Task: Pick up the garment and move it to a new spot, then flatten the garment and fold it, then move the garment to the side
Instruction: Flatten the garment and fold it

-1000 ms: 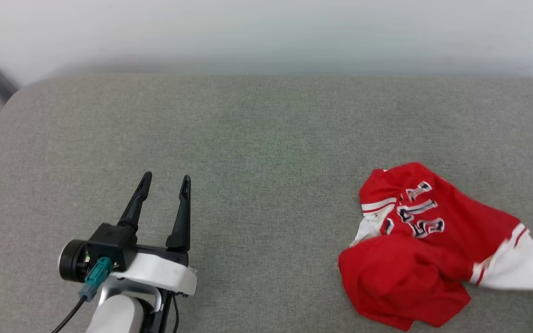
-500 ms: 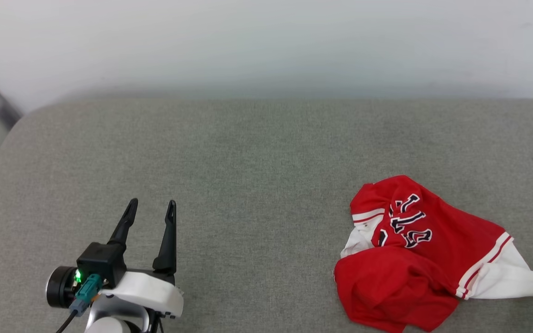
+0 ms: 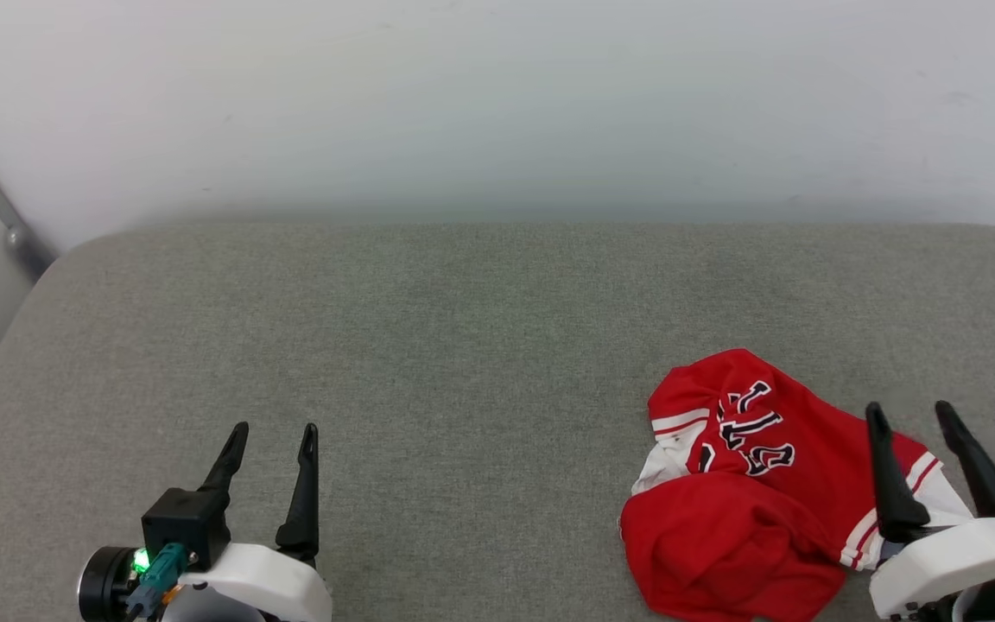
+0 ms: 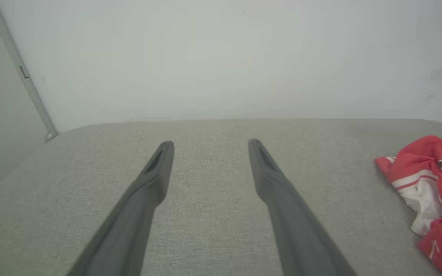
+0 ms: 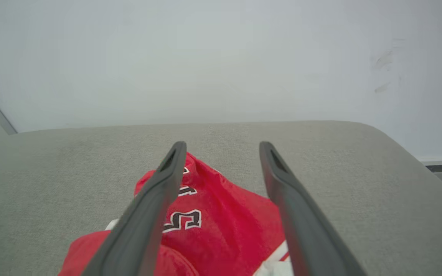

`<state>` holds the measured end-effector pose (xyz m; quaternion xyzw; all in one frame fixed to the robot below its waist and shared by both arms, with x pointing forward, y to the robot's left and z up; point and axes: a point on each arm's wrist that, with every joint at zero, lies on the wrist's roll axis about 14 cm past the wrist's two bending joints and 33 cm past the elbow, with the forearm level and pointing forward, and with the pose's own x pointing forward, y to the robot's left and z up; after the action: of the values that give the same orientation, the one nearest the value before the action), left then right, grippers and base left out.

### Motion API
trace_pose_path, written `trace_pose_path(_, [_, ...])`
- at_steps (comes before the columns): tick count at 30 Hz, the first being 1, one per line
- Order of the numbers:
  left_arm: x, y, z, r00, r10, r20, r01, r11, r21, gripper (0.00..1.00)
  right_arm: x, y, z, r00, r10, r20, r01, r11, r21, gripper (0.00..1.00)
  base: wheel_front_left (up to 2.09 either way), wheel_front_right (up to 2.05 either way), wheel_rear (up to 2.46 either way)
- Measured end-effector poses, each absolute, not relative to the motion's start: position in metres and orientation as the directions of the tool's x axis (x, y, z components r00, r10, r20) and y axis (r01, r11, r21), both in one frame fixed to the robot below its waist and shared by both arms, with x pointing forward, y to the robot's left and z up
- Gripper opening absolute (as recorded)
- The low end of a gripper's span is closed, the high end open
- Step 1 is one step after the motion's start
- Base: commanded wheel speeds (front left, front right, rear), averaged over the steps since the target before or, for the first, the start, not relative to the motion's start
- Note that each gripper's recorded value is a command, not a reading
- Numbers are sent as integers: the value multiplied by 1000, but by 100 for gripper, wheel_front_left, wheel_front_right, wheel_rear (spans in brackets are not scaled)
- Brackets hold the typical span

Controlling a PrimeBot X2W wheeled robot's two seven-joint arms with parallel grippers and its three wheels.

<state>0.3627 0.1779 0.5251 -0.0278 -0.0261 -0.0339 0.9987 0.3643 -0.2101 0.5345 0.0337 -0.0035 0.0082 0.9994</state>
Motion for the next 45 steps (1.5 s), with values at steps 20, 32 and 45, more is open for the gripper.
trace_pose_path(20, [370,161,523,993,-115,30,117,991,-61,100,346,-154,496,957,178,-231,-151,980,130,100,0,0,0])
trace_pose_path(32, [394,159,520,991,-116,60,120,989,-83,100,346,-111,419,641,376,-670,-382,913,147,100,0,0,0])
trace_pose_path(45, [403,175,497,998,-63,17,65,993,-96,100,361,-93,359,466,412,-783,-403,887,227,0,0,0,0])
